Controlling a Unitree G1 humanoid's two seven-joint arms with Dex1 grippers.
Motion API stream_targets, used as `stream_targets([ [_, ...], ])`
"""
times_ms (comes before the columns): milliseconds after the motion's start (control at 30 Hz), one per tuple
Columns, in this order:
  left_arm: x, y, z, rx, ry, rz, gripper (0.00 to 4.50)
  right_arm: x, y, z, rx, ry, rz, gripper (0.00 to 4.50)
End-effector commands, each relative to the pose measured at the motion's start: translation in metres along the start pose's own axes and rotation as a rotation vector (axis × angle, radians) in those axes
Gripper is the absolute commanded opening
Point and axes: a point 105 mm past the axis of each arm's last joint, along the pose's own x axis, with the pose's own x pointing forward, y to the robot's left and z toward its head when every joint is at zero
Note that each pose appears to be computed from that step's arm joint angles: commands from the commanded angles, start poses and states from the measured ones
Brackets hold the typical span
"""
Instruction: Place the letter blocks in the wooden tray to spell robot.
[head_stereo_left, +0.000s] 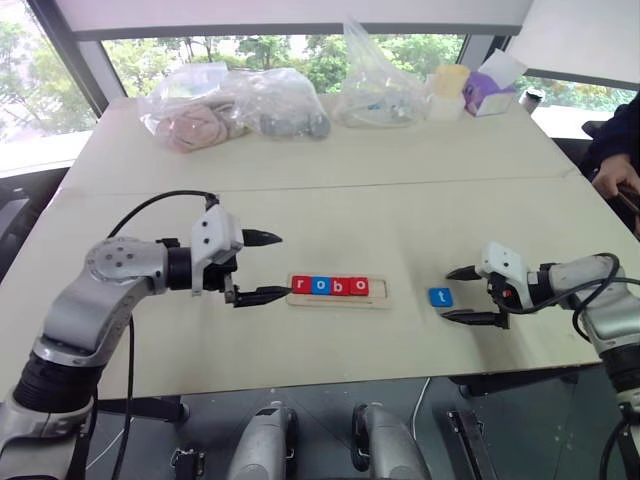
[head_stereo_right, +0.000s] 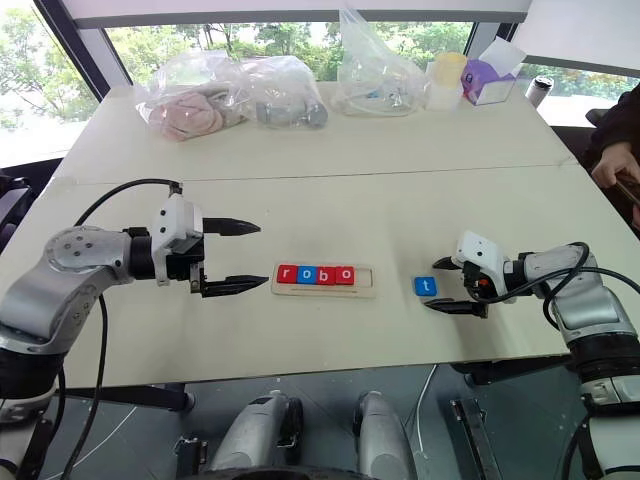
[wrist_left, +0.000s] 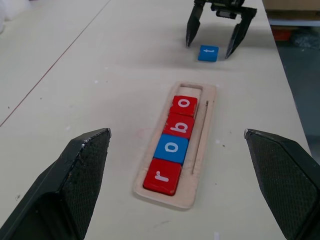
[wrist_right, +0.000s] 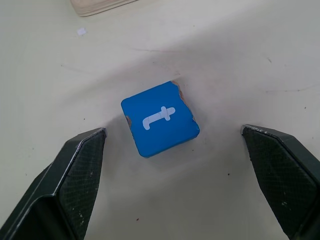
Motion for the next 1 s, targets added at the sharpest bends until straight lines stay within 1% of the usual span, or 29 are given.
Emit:
stream_targets([
  [33, -0.004, 0.001, 0.011, 0.047, -0.027, 0.003, 4.50, 0.004, -0.001, 0.004, -0.015, -0.013, 0.005, 4.44],
  [100, -0.004, 0.003, 0.011, 0.049, -0.029, 0.007, 4.50, 0.005, 0.000, 0.007, -0.018, -0.020, 0.008, 3.90],
  [167, -0.003, 0.003, 0.011, 0.050, -0.031, 0.010, 4.50, 0.006, 0.001, 0.009, -0.021, -0.025, 0.011, 3.16],
  [267, -0.003, 0.003, 0.011, 0.051, -0.032, 0.014, 4.50, 0.008, 0.002, 0.011, -0.026, -0.035, 0.017, 1.49],
  [300, -0.003, 0.004, 0.011, 0.051, -0.032, 0.016, 4.50, 0.008, 0.003, 0.012, -0.028, -0.037, 0.019, 1.11],
  [367, -0.003, 0.004, 0.011, 0.051, -0.032, 0.018, 4.50, 0.009, 0.004, 0.014, -0.037, -0.042, 0.022, 1.11],
  [433, -0.003, 0.004, 0.011, 0.051, -0.032, 0.022, 4.50, 0.010, 0.004, 0.023, -0.061, -0.062, 0.019, 1.11],
  [567, -0.003, 0.003, 0.011, 0.050, -0.033, 0.025, 4.50, 0.016, 0.004, 0.056, -0.138, -0.120, 0.029, 1.11],
  [667, -0.002, 0.002, 0.011, 0.050, -0.035, 0.025, 4.50, 0.028, 0.011, 0.071, -0.188, -0.126, 0.071, 1.11],
  [800, -0.001, 0.003, 0.014, 0.054, -0.041, 0.030, 4.50, 0.045, 0.017, 0.082, -0.205, -0.134, 0.107, 1.11],
  [1000, -0.002, 0.002, 0.015, 0.054, -0.042, 0.042, 4.50, 0.058, 0.017, 0.082, -0.216, -0.111, 0.130, 1.11],
])
